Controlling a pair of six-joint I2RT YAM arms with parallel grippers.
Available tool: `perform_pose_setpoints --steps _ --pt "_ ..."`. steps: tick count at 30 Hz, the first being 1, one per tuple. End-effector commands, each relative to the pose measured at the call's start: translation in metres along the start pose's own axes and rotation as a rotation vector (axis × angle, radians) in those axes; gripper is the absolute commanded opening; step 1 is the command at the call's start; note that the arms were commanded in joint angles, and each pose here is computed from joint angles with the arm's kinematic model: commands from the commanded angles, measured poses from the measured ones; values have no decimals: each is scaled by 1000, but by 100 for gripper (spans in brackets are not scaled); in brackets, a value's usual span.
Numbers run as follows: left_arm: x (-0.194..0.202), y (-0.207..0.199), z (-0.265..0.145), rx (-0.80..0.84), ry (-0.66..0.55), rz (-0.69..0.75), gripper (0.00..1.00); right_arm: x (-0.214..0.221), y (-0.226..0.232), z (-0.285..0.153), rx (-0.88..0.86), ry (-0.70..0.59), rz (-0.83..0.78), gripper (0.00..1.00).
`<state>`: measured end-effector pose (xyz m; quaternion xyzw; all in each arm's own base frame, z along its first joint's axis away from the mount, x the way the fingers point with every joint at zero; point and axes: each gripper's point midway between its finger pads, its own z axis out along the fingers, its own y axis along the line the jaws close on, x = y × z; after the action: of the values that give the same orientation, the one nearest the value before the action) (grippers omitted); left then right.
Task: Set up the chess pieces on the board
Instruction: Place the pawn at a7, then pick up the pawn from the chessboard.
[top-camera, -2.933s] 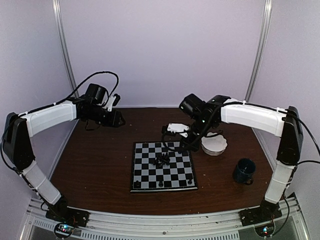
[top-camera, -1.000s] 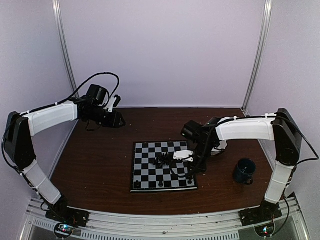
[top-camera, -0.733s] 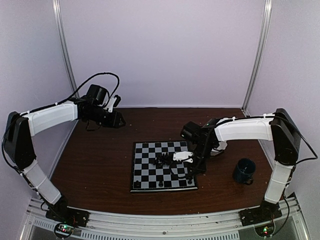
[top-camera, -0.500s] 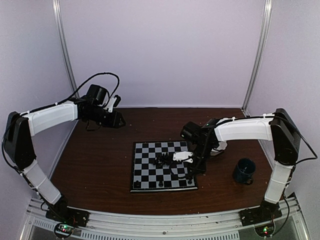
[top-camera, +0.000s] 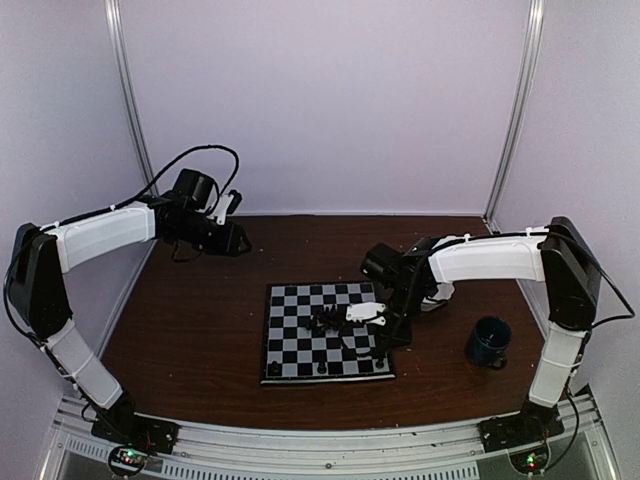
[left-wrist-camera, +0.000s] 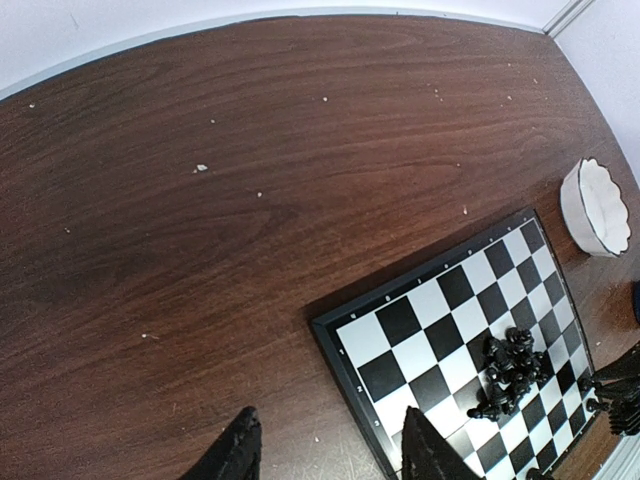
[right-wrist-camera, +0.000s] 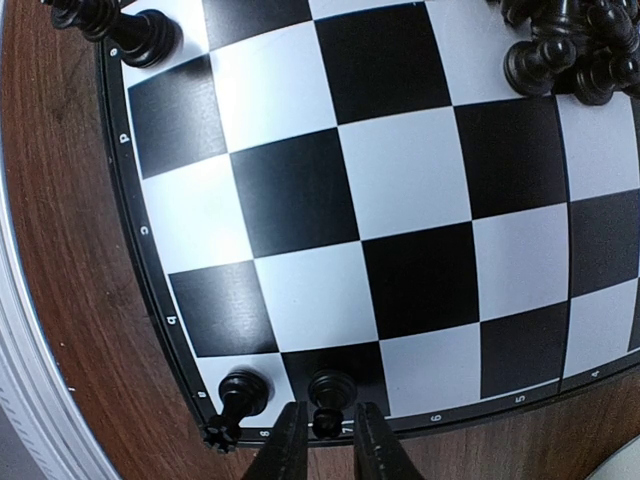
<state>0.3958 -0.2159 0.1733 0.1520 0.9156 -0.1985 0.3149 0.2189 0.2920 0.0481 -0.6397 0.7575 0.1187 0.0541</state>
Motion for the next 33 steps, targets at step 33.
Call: perform_pose_setpoints --steps 33 --pt "-6 -22 8 145 2 57 48 -112 -72 -28 131 -153 28 25"
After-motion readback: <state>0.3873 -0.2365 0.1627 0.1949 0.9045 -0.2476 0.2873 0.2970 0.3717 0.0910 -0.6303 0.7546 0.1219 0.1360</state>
